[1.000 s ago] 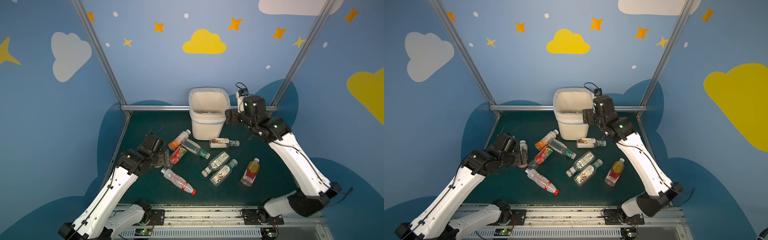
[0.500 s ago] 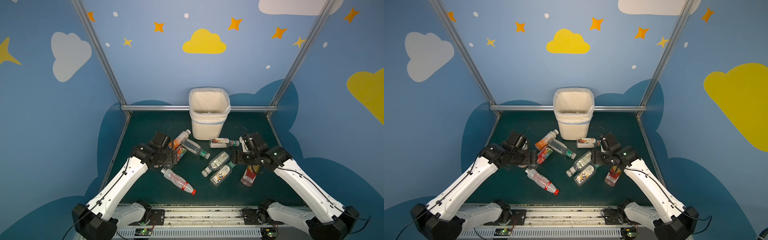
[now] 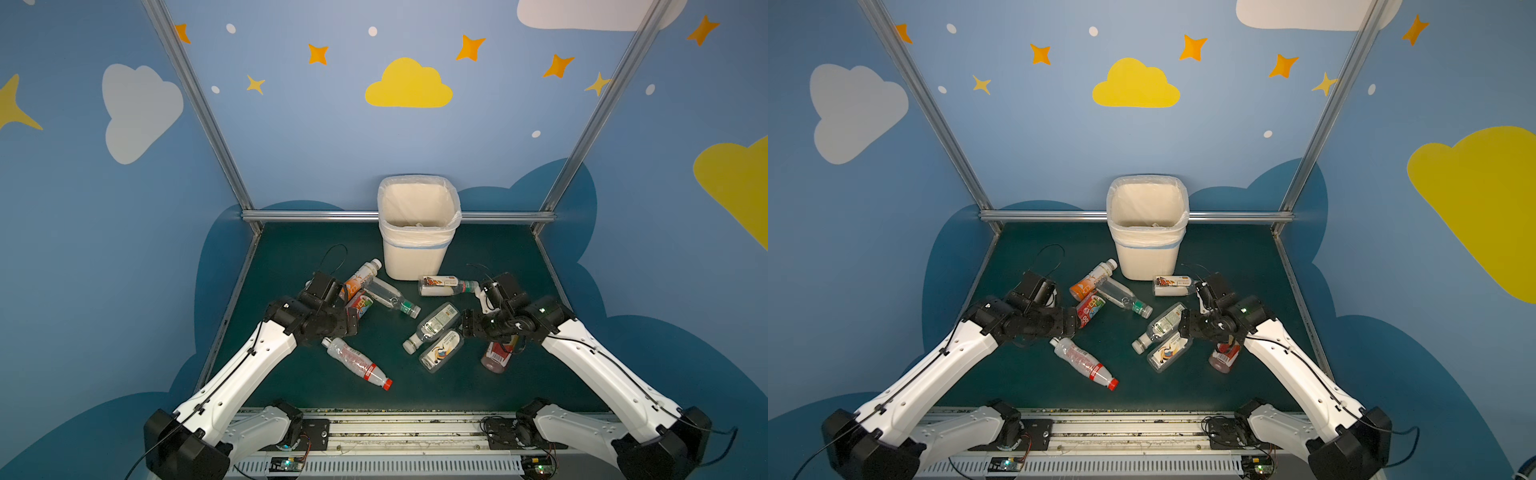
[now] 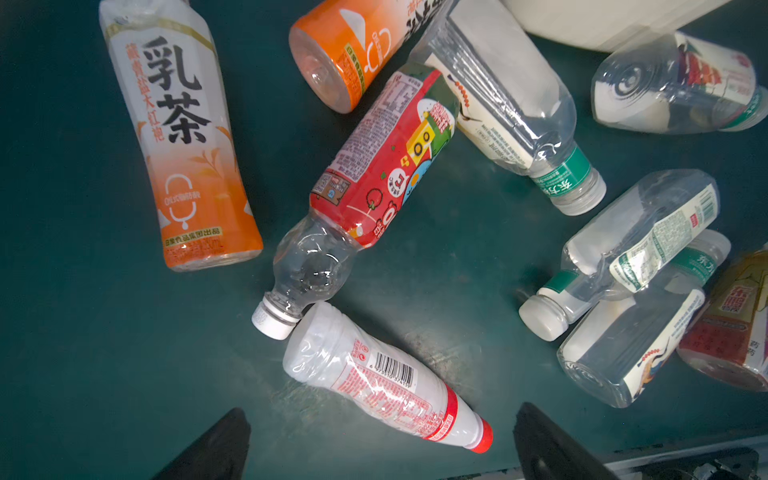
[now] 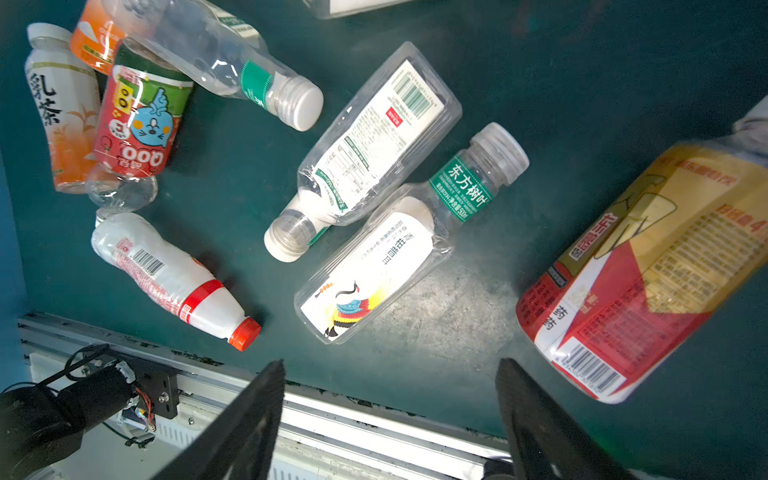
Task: Throw the plastic bottles in the bin
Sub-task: 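Move the right gripper back over the clear water bottles near the pile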
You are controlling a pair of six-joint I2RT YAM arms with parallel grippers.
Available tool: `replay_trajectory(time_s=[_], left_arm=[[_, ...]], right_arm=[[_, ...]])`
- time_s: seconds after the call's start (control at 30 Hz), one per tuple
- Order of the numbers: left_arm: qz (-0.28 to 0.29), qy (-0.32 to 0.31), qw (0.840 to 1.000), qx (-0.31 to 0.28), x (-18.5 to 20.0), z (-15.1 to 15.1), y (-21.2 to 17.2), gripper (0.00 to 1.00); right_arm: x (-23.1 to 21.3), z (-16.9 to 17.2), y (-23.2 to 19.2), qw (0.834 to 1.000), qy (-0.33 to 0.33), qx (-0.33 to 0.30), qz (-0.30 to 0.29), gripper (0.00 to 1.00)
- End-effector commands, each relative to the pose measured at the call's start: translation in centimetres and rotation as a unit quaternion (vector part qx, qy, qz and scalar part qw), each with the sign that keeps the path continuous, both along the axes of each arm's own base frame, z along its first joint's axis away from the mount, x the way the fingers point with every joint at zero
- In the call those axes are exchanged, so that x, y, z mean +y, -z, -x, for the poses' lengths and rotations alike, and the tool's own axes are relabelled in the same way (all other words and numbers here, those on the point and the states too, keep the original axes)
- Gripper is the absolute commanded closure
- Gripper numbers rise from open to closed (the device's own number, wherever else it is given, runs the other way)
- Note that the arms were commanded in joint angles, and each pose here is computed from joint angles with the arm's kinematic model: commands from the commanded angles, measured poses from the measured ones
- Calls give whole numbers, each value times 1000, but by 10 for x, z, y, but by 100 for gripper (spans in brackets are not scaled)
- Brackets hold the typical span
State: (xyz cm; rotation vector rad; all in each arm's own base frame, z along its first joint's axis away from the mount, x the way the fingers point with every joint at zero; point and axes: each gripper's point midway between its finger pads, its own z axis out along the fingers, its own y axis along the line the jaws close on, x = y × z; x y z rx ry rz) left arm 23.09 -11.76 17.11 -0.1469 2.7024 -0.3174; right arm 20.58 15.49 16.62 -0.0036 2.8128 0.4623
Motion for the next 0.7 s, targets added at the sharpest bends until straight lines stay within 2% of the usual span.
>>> replay_trajectory(time_s=[0.0,0.1,0.23,0.4,0.67], left_arm=[[1,-16,999,-35,6,-4,-9,0],[-10,-22,999,-38,12,-3,-10,0],[-43,-31,998,-25,22,0,-9,0],[-41,-27,998,-25,19,-4,-10,0],[-56,-23,998,-3,22,-3,5,0]], right_arm=[[2,1,10,1000,10,27,0,19],[4,-10,12,999,20,28,6,19],[10,-11,20,998,9,63,7,19],[13,-4,41,995,12,103,8,19],[15,-1,48,994,18,105,-5,19]])
